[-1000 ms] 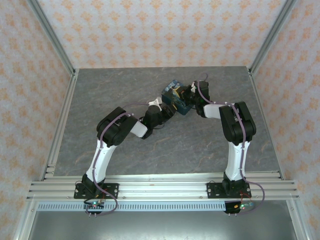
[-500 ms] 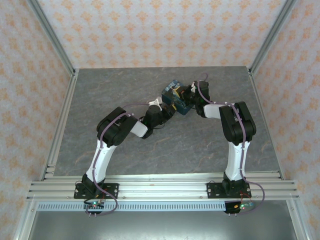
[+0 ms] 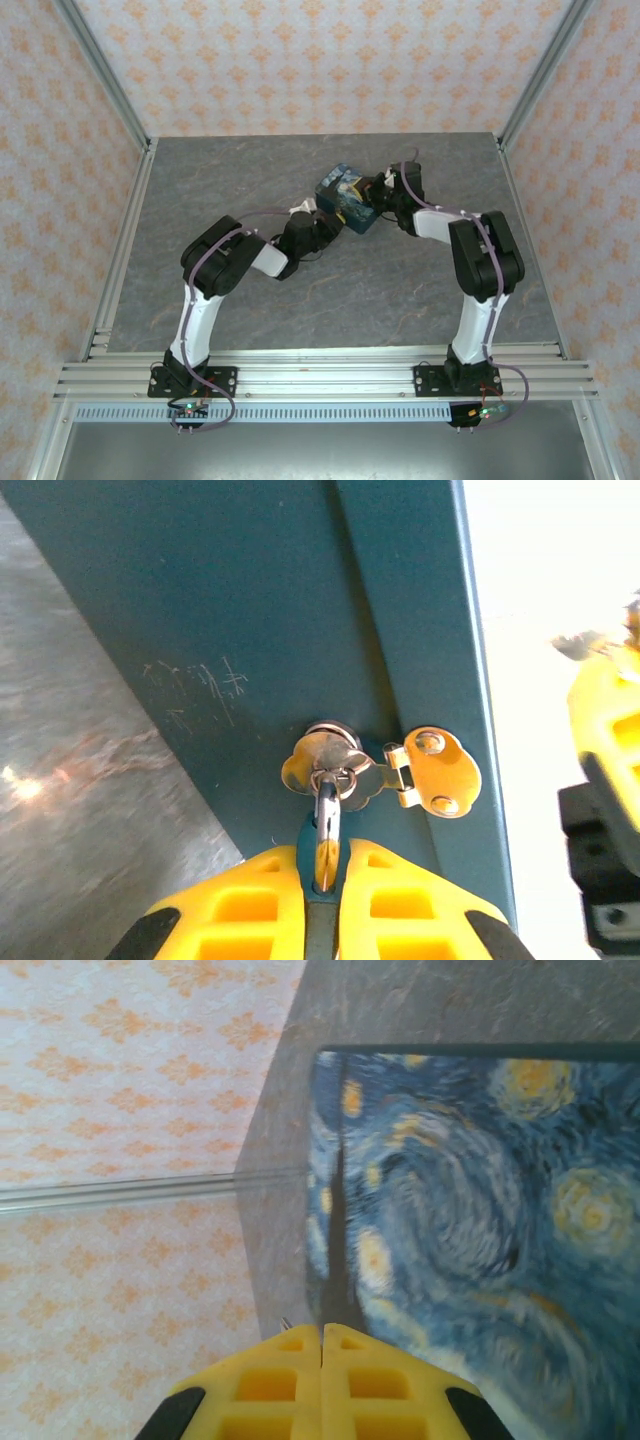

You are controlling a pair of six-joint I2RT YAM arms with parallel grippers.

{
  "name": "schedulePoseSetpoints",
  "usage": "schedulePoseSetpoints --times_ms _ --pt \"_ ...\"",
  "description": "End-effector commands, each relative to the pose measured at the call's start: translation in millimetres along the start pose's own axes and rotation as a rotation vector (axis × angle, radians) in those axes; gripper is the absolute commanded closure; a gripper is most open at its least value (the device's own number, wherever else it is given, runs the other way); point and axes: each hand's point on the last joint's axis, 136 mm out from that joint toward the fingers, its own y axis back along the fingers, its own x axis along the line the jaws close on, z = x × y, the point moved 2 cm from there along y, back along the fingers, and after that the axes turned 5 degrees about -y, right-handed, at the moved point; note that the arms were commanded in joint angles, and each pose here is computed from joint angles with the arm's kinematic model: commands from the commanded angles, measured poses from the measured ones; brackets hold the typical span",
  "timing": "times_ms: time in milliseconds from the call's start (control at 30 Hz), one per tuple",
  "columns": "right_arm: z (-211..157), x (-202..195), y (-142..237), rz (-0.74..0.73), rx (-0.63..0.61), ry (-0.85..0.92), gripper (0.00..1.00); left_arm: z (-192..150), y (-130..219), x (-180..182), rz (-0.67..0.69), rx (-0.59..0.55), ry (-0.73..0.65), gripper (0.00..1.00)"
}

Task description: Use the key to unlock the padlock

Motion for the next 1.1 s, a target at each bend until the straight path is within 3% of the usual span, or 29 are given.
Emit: schedulePoseSetpoints --times_ms 0,233,600,867,1067 --pt "-20 32 25 0.061 0.025 0.060 1.00 -2 18 24 0.111 0.001 0.052 1.00" --pt "-71 28 63 0.091 0.074 0.104 1.00 -9 54 18 0.118 0.013 0.082 1.00" --pt "-143 -31 124 0.090 0.091 0.104 1.00 -20 95 -10 0.106 0.033 0.075 1.00" --pt "-167 -59 138 0.071 0.057 0.092 1.00 -36 96 -23 0.067 0.076 0.052 1.00" --pt "-163 -72 137 0.052 0.004 0.041 1.00 -38 93 -29 0.004 0.079 0.050 1.00"
